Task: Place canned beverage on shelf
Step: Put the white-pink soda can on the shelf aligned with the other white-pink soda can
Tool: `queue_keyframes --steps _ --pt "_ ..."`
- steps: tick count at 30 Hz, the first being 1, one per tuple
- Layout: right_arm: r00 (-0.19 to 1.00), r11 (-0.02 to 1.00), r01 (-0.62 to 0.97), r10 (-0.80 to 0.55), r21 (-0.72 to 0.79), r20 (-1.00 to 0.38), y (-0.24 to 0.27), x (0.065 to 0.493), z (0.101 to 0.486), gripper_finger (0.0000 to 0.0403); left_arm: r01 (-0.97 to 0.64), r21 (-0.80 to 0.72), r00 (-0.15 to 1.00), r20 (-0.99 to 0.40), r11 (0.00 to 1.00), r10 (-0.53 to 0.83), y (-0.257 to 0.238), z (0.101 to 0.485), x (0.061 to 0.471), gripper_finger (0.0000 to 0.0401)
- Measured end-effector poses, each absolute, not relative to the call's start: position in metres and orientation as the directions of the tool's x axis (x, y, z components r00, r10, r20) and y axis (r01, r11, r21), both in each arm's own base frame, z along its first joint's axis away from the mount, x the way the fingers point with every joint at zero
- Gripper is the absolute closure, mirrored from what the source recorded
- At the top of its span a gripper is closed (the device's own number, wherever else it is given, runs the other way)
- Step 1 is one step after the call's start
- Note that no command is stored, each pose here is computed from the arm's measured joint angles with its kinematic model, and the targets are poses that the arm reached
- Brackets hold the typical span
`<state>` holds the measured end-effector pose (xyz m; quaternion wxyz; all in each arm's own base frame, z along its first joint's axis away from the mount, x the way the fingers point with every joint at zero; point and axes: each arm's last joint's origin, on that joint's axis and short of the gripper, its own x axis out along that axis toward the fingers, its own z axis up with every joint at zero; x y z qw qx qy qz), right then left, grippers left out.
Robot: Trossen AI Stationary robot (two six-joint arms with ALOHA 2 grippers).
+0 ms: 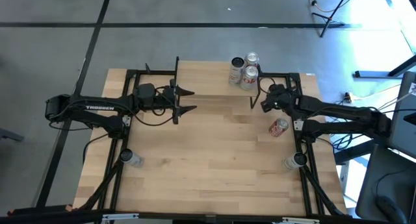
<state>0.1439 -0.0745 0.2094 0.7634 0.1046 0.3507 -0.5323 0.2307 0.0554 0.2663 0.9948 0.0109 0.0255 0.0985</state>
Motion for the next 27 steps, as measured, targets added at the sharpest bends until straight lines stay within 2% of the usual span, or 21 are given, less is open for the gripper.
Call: queue_keyframes --steps 15,21,27 --pt "0.204 0.468 0.863 -0.670 -0.193 -0.714 -0.071 0.140 0.272 0.0186 -0.193 0.026 0.980 -0.049 0.981 0.194 0.055 0.266 0.231 0.0131" --pt "0.264 0.524 0.843 -0.600 -0.122 -0.755 -0.068 0.141 0.281 0.0186 -0.192 0.026 0.980 -0.049 0.981 0.193 0.055 0.266 0.231 0.0131" --pt "0.314 0.556 0.826 -0.588 -0.090 -0.746 -0.068 0.143 0.294 0.0186 -0.192 0.026 0.980 -0.049 0.981 0.193 0.055 0.266 0.231 0.0131"
